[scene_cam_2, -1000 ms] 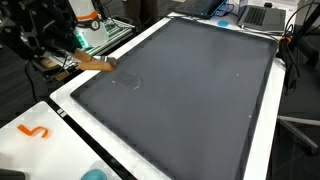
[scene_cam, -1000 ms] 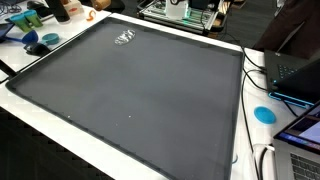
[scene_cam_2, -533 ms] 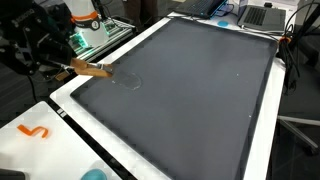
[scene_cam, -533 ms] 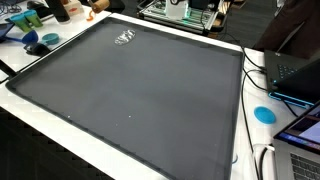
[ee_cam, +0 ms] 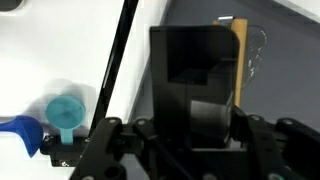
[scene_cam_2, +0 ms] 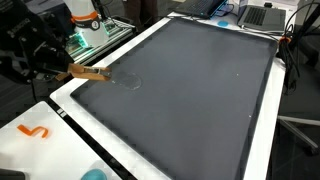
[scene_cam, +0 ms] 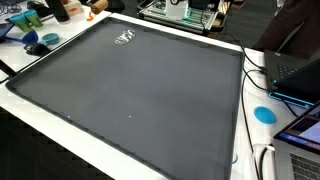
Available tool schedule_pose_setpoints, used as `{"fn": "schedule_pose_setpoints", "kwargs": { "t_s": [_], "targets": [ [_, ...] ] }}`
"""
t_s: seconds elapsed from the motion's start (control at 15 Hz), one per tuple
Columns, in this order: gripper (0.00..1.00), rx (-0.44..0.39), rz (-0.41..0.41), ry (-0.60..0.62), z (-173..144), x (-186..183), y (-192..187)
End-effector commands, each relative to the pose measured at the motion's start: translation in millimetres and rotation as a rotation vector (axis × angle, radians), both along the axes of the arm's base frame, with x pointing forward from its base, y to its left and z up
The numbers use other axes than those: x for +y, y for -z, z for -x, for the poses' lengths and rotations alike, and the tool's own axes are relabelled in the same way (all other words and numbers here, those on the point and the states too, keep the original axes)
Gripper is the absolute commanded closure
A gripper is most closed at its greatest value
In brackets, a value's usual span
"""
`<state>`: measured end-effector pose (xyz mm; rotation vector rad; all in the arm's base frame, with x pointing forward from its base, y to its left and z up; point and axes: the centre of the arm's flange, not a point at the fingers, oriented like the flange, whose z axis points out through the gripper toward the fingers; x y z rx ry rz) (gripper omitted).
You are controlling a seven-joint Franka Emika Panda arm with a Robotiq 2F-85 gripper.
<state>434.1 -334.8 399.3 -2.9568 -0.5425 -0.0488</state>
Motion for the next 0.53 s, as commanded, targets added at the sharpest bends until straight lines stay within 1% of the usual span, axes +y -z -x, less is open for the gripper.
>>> {"fn": "schedule_pose_setpoints", "kwargs": {
  "t_s": [0.0, 0.2, 0.47],
  "targets": [
    [0.75, 0.000, -0.034, -0.012, -3.1, -10.4, -2.8],
    [0.75, -0.005, -0.036, -0.006, -4.4, -10.2, -2.7],
    [0.75, -0.003, -0.041, -0.016, -7.6, -0.9, -3.0]
  ]
}}
